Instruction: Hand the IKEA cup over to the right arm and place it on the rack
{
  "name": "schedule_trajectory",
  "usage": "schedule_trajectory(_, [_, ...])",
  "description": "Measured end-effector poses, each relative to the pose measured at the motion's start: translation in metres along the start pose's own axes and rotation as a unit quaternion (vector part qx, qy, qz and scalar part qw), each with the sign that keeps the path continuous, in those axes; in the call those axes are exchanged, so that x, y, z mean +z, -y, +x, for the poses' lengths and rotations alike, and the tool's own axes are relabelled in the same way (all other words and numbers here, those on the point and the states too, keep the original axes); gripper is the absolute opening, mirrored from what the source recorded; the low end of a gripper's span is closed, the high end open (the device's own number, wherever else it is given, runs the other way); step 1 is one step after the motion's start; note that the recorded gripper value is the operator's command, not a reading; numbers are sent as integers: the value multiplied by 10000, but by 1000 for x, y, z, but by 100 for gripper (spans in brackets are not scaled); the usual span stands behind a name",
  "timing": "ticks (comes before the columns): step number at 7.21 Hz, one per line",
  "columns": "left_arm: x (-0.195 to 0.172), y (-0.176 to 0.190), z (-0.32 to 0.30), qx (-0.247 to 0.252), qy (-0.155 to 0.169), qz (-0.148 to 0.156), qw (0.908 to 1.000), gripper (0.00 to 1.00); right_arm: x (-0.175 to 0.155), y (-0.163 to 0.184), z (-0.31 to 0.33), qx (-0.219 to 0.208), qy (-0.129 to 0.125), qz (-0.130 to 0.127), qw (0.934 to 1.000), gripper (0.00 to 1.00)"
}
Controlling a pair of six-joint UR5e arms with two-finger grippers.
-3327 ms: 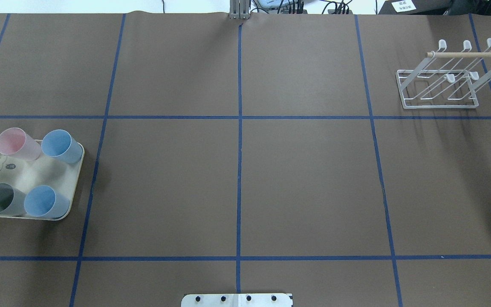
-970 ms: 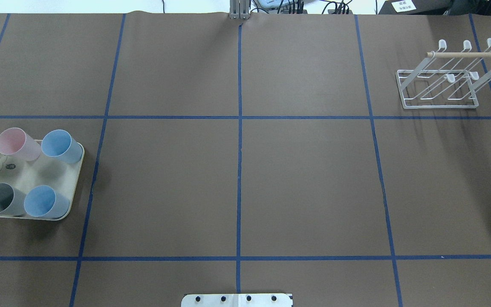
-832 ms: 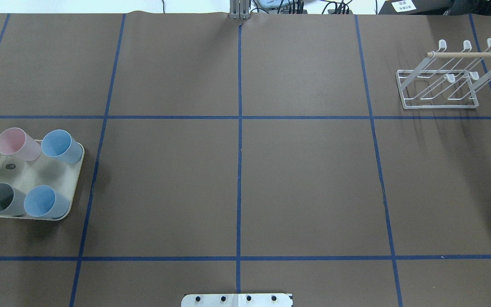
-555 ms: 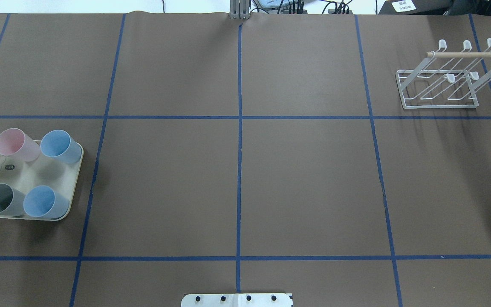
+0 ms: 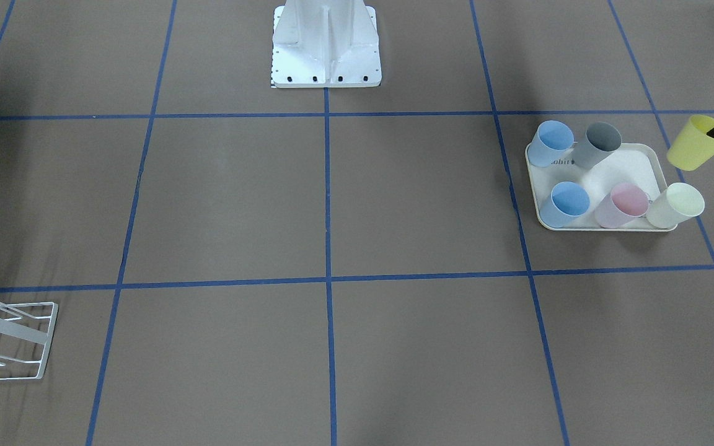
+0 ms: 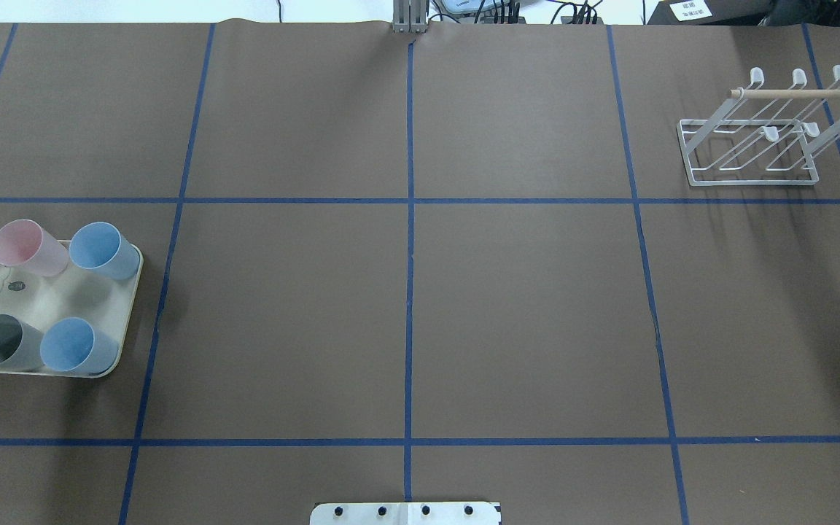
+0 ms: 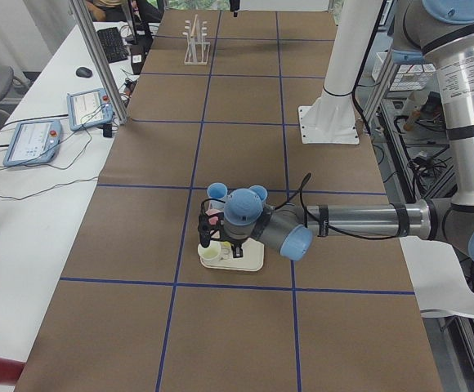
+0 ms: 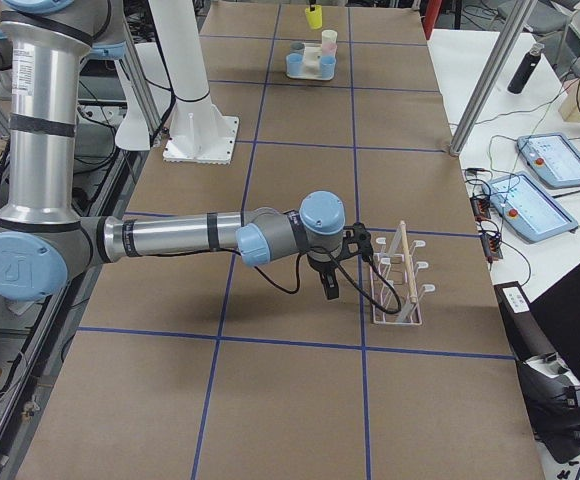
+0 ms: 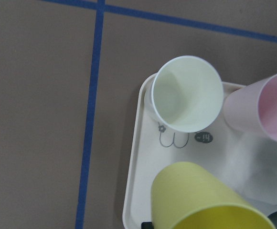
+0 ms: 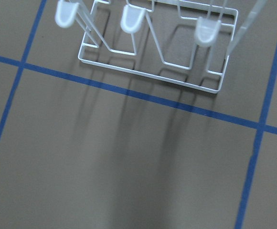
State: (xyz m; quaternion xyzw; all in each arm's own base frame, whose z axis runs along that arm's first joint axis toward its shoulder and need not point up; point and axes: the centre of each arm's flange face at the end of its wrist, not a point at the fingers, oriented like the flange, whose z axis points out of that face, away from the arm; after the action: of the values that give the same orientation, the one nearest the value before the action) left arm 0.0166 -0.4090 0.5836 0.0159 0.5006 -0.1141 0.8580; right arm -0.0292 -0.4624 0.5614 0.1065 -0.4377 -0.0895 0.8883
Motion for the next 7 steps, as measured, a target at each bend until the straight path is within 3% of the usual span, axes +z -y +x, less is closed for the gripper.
schedule_trajectory(1, [-15,14,45,-195,-304,80,9993,0,14,11,-33,197,216,114,9995,100])
schedule_trajectory(3, [-25,43,164,-590,-981,-197,9932,0,47,40,-127,675,835,267,9939,100])
schedule_trajectory(5, [-4,47,307,-963,-1333,-562,9848,0,53,69,-214,1069,1510,364,9821,100])
schedule_trajectory(7, [34,15,426,-1159,-1646,-747,9767,0,43,89,-295,1296,2256,421,9647,100])
